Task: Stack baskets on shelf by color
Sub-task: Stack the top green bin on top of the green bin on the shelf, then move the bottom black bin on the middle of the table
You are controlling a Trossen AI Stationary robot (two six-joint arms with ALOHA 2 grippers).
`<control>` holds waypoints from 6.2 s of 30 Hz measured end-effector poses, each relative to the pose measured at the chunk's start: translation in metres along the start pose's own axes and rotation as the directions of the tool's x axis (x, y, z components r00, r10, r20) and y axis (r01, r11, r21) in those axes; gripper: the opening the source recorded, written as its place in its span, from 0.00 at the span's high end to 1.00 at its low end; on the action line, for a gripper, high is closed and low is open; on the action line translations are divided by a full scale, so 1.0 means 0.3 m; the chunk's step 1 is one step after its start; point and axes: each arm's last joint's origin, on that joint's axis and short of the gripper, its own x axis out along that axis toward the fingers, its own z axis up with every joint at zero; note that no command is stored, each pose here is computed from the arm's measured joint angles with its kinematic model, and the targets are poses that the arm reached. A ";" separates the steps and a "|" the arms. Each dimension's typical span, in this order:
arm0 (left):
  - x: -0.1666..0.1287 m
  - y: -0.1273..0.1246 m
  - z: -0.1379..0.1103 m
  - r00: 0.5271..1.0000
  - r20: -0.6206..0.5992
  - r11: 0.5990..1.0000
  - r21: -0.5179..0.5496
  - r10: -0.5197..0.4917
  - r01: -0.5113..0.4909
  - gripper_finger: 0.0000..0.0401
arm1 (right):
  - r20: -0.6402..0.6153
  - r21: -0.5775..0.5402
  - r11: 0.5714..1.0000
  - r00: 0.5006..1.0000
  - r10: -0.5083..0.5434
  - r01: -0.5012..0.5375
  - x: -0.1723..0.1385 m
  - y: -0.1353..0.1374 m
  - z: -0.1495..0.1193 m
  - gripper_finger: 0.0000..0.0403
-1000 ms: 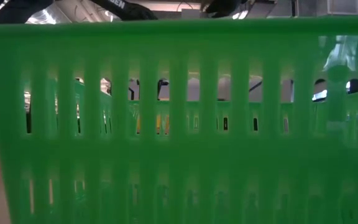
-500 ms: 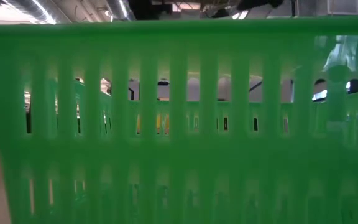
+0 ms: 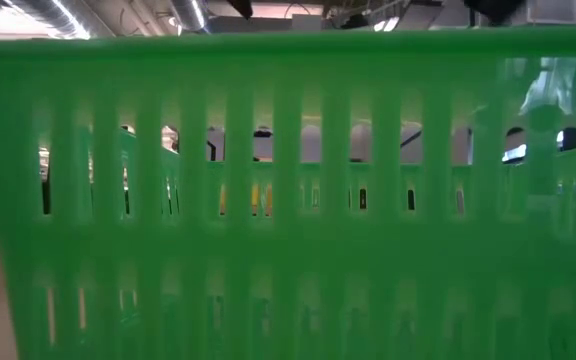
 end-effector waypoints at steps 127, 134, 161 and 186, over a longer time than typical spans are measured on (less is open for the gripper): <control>-0.118 -0.084 -0.004 0.999 0.038 0.985 -0.165 -0.035 0.041 0.85 | 0.032 -0.887 0.449 0.984 -0.173 0.108 0.533 -0.614 0.422 1.00; -0.114 -0.075 -0.005 0.999 0.032 0.985 -0.170 -0.012 0.017 0.85 | -0.045 -0.924 0.381 0.987 -0.152 0.017 0.598 -0.652 0.398 1.00; -0.105 -0.050 -0.011 1.000 0.017 0.984 -0.178 0.015 -0.012 0.85 | -0.071 -0.924 0.383 0.987 -0.143 -0.011 0.606 -0.658 0.383 0.84; -0.152 -0.064 -0.162 0.911 -0.408 0.920 -0.375 -0.055 -0.112 0.85 | -0.152 -0.540 0.829 0.986 0.074 -0.145 0.197 -0.379 0.518 0.81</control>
